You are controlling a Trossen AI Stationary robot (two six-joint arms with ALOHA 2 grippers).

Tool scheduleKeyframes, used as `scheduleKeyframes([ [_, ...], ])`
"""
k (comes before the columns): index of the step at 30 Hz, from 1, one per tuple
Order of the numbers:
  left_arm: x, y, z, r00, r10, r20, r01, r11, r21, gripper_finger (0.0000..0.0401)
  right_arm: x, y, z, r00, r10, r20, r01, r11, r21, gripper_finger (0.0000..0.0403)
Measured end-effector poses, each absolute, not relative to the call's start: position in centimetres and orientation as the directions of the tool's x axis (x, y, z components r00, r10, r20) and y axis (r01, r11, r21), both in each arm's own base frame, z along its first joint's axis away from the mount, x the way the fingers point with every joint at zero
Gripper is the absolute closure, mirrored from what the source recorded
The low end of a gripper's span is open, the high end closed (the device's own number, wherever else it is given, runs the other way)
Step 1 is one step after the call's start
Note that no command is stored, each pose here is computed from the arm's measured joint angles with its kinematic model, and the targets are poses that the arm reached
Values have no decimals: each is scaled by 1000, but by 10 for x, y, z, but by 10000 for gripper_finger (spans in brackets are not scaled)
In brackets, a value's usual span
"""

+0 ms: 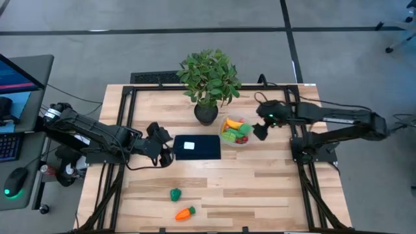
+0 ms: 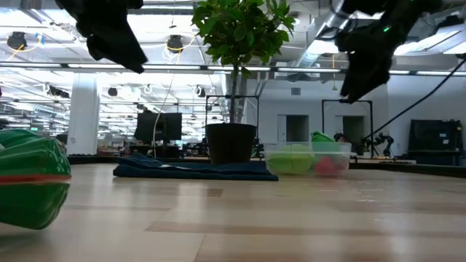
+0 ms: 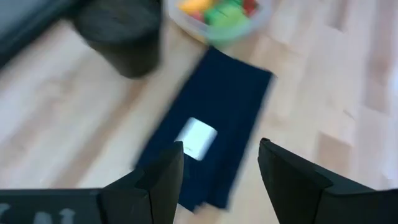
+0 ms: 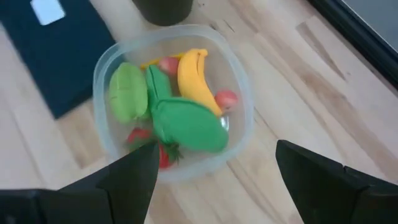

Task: Pick and placing Produce into tupperware
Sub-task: Put the green bell pepper into the transparent container

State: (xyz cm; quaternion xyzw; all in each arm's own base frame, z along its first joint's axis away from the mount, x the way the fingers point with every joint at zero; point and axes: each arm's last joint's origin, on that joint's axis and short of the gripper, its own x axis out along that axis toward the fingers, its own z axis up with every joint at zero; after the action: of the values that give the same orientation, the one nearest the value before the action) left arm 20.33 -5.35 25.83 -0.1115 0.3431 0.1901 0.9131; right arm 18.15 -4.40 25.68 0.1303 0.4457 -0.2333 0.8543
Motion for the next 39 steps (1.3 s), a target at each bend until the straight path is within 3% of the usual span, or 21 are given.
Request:
scheduleKeyframes([
  [8,202,-64,256,663,-39,-748,-214,947,-240,205,150,-20,278,607,-178,-775,420,899,123,87],
  [17,195,-86,256,611,-246,-753,-65,932,-358,205,134,3,289,692,-46,-721,287,933,216,87],
  [29,188,-111,249,596,-227,-770,-405,743,-533,205,135,15,284,649,2,-761,270,934,233,88],
  [39,208,-164,212,583,-255,-772,-595,513,-619,205,132,18,282,624,17,-781,179,970,165,88],
])
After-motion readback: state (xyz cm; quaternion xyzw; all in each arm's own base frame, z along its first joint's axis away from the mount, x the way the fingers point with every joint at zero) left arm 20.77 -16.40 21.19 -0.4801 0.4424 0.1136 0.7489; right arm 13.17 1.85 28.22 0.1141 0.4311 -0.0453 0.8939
